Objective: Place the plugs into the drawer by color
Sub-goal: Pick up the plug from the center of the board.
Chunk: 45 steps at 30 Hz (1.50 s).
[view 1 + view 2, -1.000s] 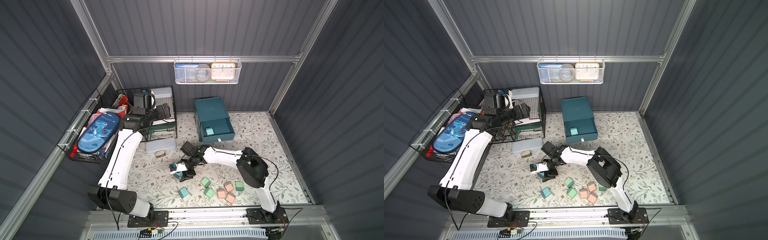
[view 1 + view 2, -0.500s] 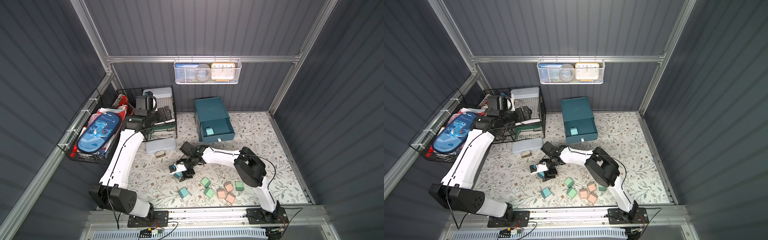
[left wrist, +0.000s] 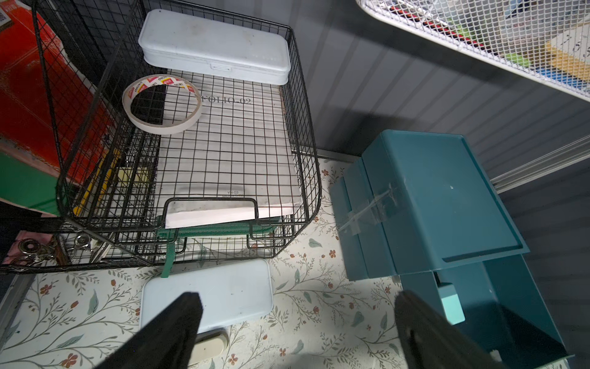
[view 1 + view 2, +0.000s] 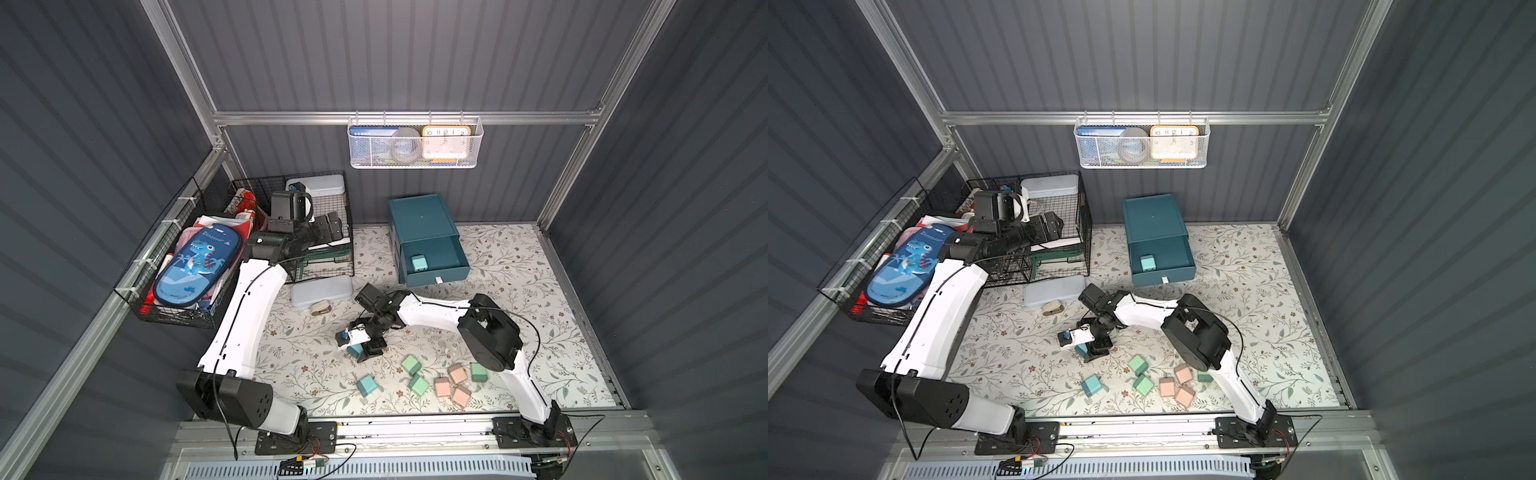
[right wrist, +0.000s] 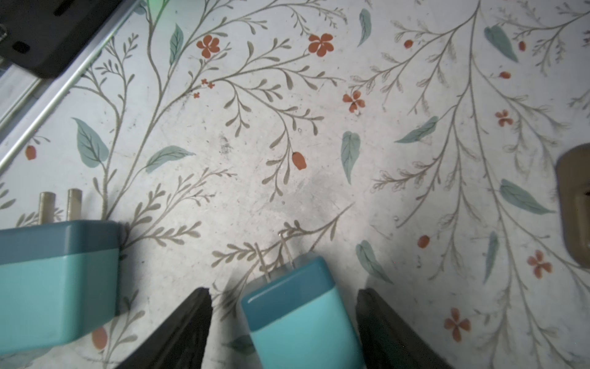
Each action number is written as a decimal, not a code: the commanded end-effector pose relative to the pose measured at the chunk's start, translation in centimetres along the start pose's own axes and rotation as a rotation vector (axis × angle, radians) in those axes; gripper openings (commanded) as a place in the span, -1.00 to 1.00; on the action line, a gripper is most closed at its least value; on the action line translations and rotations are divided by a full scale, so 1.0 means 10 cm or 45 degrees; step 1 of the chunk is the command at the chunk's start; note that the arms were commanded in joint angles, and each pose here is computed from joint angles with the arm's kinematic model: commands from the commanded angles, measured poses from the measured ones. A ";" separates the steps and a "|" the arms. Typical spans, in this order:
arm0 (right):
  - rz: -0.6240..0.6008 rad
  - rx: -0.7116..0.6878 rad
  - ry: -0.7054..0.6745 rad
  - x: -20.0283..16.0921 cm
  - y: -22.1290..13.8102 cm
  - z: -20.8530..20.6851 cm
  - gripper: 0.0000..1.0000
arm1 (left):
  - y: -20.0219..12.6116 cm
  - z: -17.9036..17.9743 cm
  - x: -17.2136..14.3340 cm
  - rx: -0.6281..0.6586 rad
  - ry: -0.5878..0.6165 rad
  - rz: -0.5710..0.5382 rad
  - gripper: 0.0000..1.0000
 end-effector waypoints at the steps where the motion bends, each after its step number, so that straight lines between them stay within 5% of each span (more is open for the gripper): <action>1: 0.025 0.037 0.023 -0.06 0.05 0.04 0.46 | -0.12 -0.03 0.08 -0.027 -0.007 -0.044 0.98; 9: 0.053 0.045 0.076 -0.12 0.06 0.13 0.13 | -0.12 -0.04 0.08 -0.034 -0.005 -0.049 0.98; 15: 0.093 -0.035 0.181 -0.07 -0.02 0.19 -0.37 | -0.13 -0.05 0.09 -0.045 -0.008 -0.061 0.99; 21: -0.014 -0.310 0.330 0.49 -0.60 0.30 -0.62 | -0.11 -0.12 0.20 -0.088 0.008 -0.109 0.99; 25: -0.112 -0.697 0.567 0.74 -1.30 0.15 -0.79 | 0.00 -0.18 0.28 -0.126 0.000 -0.127 0.98; 32: -0.206 -1.358 1.126 0.33 -2.87 -0.17 -1.00 | 0.40 -0.55 0.32 -0.214 0.019 -0.095 0.98; 37: -0.260 -1.410 1.530 -0.01 -3.40 -0.32 -1.00 | 0.71 -0.82 0.28 -0.217 0.064 -0.049 0.99; 45: -0.127 -1.263 1.912 -0.36 -3.48 -0.56 -0.95 | 0.94 -0.83 0.16 -0.191 0.092 -0.003 0.98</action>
Point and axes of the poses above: each gripper's point midway between its finger pads, its own y axis out along the fingers, its own z axis along the line the jaws close on, x = y × z, the point moved 1 cm from there along -y, back along the fingers, and after that the axes turned 6 degrees about y, right-handed, at the moved point
